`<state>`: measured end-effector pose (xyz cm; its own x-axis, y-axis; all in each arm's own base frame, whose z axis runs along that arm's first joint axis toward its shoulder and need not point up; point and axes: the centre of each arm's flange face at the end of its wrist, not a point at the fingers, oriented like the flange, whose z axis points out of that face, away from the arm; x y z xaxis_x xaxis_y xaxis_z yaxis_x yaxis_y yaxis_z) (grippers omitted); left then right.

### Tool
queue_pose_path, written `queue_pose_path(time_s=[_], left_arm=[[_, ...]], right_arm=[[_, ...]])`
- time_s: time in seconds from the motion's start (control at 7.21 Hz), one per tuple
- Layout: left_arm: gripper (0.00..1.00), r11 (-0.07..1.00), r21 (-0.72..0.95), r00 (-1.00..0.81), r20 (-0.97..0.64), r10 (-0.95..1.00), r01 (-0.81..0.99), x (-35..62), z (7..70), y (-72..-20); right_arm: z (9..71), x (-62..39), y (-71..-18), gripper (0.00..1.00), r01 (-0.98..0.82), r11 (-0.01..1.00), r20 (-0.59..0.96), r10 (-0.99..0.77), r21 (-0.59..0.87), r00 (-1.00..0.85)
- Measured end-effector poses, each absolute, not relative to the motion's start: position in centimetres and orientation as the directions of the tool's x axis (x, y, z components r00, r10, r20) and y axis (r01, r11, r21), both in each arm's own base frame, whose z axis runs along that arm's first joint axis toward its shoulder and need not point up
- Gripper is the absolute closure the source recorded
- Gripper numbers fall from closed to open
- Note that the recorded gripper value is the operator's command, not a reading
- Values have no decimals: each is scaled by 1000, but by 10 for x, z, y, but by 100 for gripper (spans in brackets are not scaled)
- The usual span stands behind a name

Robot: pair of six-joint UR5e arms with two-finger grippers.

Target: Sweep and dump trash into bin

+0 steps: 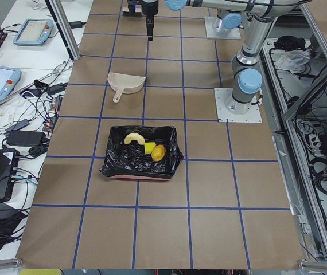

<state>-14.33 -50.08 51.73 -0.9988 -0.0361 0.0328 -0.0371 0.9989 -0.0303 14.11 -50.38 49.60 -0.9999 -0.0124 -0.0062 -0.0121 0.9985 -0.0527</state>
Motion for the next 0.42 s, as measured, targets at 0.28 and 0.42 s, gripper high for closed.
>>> queue_pose_path(time_s=[0.28,0.42], left_arm=[[0,998,-48,-998,33,-50,-51,-141,527,-492],[0,997,-50,-998,34,-51,-52,-141,527,-490]], right_arm=[[496,141,-504,0,-12,999,-6,-13,-52,-1000],[496,141,-504,0,-12,999,-6,-13,-52,-1000]])
